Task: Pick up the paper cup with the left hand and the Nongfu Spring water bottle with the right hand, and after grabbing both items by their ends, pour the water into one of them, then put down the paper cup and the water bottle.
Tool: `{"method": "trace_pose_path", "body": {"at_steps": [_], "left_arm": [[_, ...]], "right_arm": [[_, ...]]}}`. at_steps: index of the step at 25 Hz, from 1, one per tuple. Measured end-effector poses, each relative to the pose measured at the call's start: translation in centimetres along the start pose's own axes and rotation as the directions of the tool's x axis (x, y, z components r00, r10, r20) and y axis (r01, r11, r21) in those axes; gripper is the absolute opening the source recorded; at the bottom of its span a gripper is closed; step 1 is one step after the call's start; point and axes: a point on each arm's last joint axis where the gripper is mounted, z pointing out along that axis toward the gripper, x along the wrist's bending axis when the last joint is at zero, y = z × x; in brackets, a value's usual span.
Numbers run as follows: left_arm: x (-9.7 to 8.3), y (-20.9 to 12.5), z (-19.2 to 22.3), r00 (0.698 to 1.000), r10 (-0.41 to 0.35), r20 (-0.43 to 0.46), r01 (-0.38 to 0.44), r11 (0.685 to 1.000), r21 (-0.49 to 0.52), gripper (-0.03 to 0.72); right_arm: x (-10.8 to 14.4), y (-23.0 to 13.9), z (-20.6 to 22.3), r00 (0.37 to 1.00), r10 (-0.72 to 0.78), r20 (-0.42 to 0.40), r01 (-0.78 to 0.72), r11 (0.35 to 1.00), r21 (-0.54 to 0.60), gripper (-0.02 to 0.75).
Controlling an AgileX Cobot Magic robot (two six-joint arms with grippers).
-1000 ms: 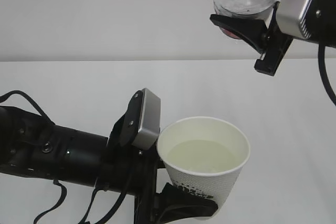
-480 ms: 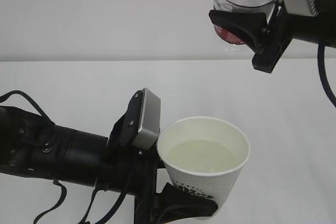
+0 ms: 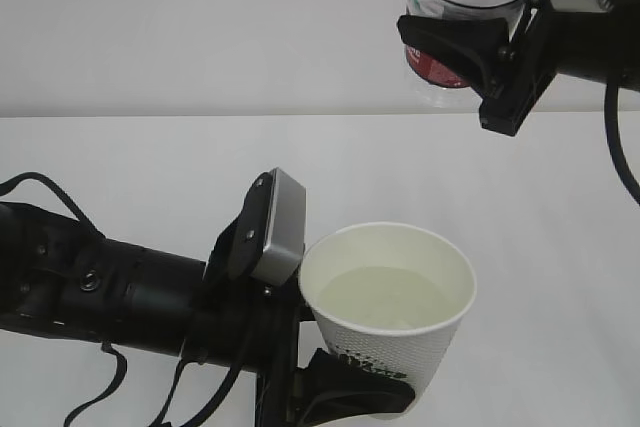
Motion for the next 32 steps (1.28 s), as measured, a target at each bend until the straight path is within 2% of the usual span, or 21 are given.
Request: {"method": "trace_pose_path", "body": {"at_steps": [5, 12, 23, 32], "left_arm": [[0.0, 0.0, 0.0, 1.0, 0.0, 0.0, 0.0, 1.0, 0.0, 0.501], [0.0, 0.0, 0.0, 1.0, 0.0, 0.0, 0.0, 1.0, 0.0, 0.501], [0.1, -0.2, 0.0, 1.0, 0.0, -0.015, 0.0, 1.0, 0.022, 0.501], [0.2, -0.2, 0.0, 1.0, -0.002, -0.019, 0.003, 1.0, 0.021, 0.501]], "right_arm": [[0.0, -0.1, 0.0, 1.0, 0.021, 0.005, -0.021, 1.0, 0.007, 0.485], [-0.8, -0.9, -0.1, 0.99, 0.106, 0.094, -0.115, 0.989, 0.092, 0.485], [-1.2, -1.4, -0.2, 0.974, 0.165, 0.153, -0.184, 0.975, 0.124, 0.485], [-3.6, -3.3, -1.9, 0.928, 0.224, 0.299, -0.276, 0.95, 0.147, 0.485]]}}
